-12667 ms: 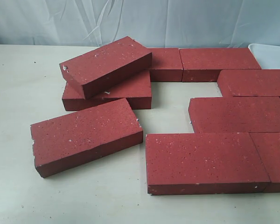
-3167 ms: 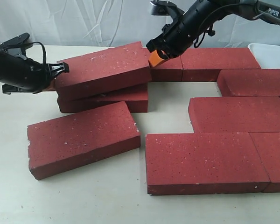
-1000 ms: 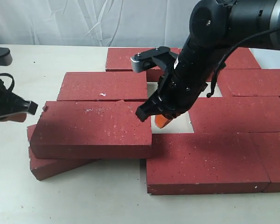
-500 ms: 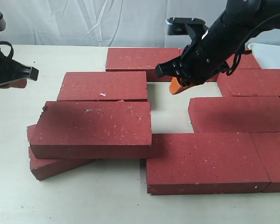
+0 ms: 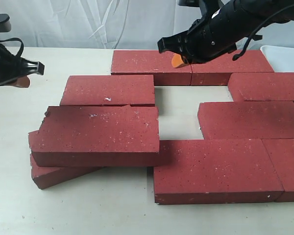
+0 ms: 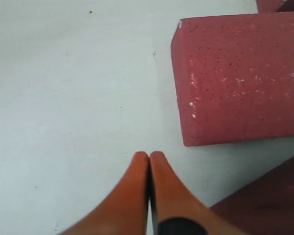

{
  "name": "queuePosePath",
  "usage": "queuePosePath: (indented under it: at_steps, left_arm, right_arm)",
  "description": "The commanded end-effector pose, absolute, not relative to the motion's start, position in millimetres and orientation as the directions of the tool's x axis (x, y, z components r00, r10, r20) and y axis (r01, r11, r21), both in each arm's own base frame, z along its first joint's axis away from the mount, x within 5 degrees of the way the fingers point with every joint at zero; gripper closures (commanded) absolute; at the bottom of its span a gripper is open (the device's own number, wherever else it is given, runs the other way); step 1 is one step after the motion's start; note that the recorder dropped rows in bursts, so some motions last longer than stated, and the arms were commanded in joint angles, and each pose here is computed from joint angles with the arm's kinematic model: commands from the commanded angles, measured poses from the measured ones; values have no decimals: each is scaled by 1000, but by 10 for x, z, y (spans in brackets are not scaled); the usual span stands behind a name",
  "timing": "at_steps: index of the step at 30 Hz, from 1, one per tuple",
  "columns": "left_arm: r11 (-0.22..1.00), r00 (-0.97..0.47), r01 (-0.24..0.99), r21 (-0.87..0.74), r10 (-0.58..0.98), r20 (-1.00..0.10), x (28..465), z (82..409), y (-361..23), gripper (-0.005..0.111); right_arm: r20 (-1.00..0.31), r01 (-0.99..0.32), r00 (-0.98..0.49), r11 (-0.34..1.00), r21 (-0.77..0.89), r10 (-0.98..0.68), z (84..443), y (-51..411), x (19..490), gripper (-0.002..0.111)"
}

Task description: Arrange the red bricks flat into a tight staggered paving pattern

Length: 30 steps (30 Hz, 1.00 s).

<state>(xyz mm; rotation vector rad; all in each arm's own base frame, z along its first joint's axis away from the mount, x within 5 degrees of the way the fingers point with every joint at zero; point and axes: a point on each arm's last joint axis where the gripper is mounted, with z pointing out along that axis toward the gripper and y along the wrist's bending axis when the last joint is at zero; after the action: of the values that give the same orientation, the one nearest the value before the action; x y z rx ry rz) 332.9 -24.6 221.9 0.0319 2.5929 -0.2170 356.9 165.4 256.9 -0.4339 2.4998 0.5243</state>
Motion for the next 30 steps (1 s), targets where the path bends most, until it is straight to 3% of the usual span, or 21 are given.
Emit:
queuePosePath:
  at_steps: [1,19,30]
  left_arm:
    - [983,-858,15,-184,-82,-508,3429,2093,-218,107]
    - [985,-805,-46,-169,-137,-577,3681,1745,-171,107]
    - [981,-883,-15,-191,-103,-458,3784,1770,-217,107]
  right_arm:
    - [-592,-403,-787,873,276,-177,2632,1646,3581,109]
    - [-595,-410,-781,875,257,-191,2629,1637,3585,109]
    - [-594,-410,-782,875,258,-191,2628,1637,3583,109]
